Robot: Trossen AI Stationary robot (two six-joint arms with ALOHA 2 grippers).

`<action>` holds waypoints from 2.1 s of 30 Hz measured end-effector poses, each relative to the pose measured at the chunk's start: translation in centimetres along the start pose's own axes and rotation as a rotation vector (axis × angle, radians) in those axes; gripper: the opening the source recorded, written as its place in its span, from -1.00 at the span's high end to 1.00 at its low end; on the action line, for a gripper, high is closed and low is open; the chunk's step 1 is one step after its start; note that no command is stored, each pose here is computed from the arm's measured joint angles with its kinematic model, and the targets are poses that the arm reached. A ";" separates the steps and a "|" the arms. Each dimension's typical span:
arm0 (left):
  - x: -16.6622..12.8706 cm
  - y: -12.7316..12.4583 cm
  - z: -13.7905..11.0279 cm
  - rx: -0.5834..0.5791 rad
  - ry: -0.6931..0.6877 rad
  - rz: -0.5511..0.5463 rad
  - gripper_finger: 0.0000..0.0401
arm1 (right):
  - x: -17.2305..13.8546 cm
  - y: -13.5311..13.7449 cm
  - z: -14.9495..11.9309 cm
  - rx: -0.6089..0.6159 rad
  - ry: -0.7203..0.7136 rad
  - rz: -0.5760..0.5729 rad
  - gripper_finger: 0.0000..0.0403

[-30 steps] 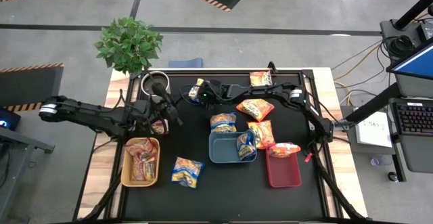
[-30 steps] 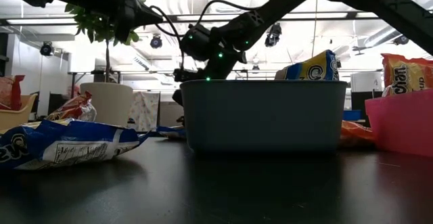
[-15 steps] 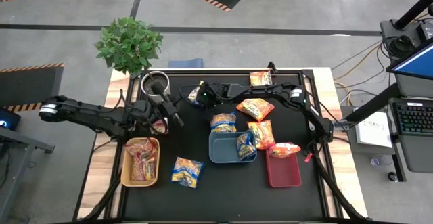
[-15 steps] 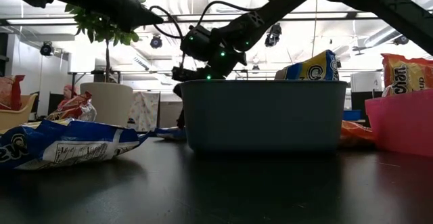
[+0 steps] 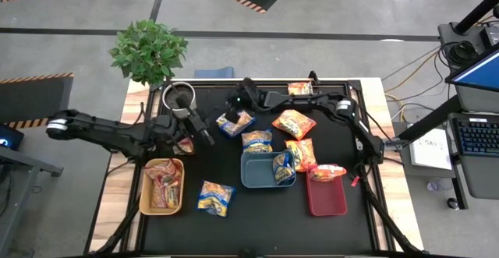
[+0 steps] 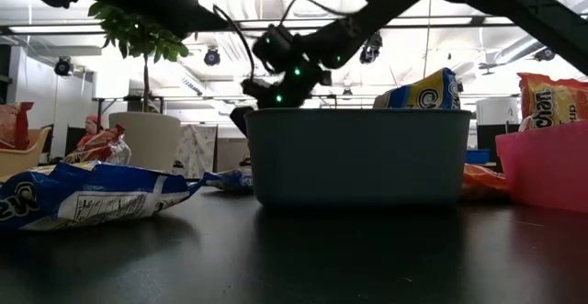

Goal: Sort Maruchan noodles
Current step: Put the top blue noodle pack into the blue bin

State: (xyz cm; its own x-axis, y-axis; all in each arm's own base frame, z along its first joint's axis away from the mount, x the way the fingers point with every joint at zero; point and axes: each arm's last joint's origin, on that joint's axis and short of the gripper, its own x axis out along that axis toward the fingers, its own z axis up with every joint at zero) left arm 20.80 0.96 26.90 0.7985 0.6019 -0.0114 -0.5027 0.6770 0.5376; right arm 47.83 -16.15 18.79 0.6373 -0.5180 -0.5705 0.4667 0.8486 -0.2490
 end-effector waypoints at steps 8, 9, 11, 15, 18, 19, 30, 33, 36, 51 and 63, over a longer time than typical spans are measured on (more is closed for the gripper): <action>0.9 -0.8 0.0 0.034 0.026 -0.016 1.00 | 2.7 -0.4 -2.7 0.143 0.086 0.126 0.96; 1.0 -0.9 0.0 0.040 0.031 -0.017 1.00 | 3.0 -0.1 -3.2 0.141 0.100 0.158 0.96; 1.1 -1.1 -0.1 0.047 0.037 -0.020 1.00 | 3.3 0.6 -3.7 0.134 0.124 0.221 0.96; 1.1 -1.0 -0.1 0.045 0.036 -0.015 1.00 | 2.9 2.1 -4.1 0.109 0.167 0.282 0.96; 1.0 -1.0 0.0 0.043 0.035 -0.014 1.00 | 2.3 3.0 -4.1 0.075 0.198 0.314 0.96; 1.0 -1.0 0.0 0.043 0.035 -0.014 1.00 | 2.1 3.2 -4.2 0.070 0.212 0.340 0.96; 1.0 -1.0 -0.1 0.008 0.038 -0.011 1.00 | -2.2 4.3 -2.3 0.023 0.263 0.543 0.96; 1.0 -1.1 -0.2 0.006 0.049 -0.018 1.00 | -3.7 3.1 -1.2 -0.008 0.253 0.539 0.96; 1.0 -1.2 -0.4 -0.018 0.067 -0.029 1.00 | -4.8 1.7 -0.7 -0.028 0.247 0.532 0.96; 3.2 -3.1 -2.7 -0.115 0.173 -0.260 1.00 | -7.6 -3.3 -3.1 0.071 0.093 0.450 0.96; 5.4 -3.6 -6.8 -0.098 0.584 -0.415 1.00 | -6.4 -4.8 -4.2 0.205 0.084 0.410 0.96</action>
State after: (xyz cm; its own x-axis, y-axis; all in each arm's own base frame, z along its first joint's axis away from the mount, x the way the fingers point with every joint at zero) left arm 24.68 4.66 19.11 0.6361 0.3968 -0.6617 -0.2460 0.9172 0.3135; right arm 38.93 -16.45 20.32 0.7465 -0.1266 -0.6532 0.3037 0.9383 0.1653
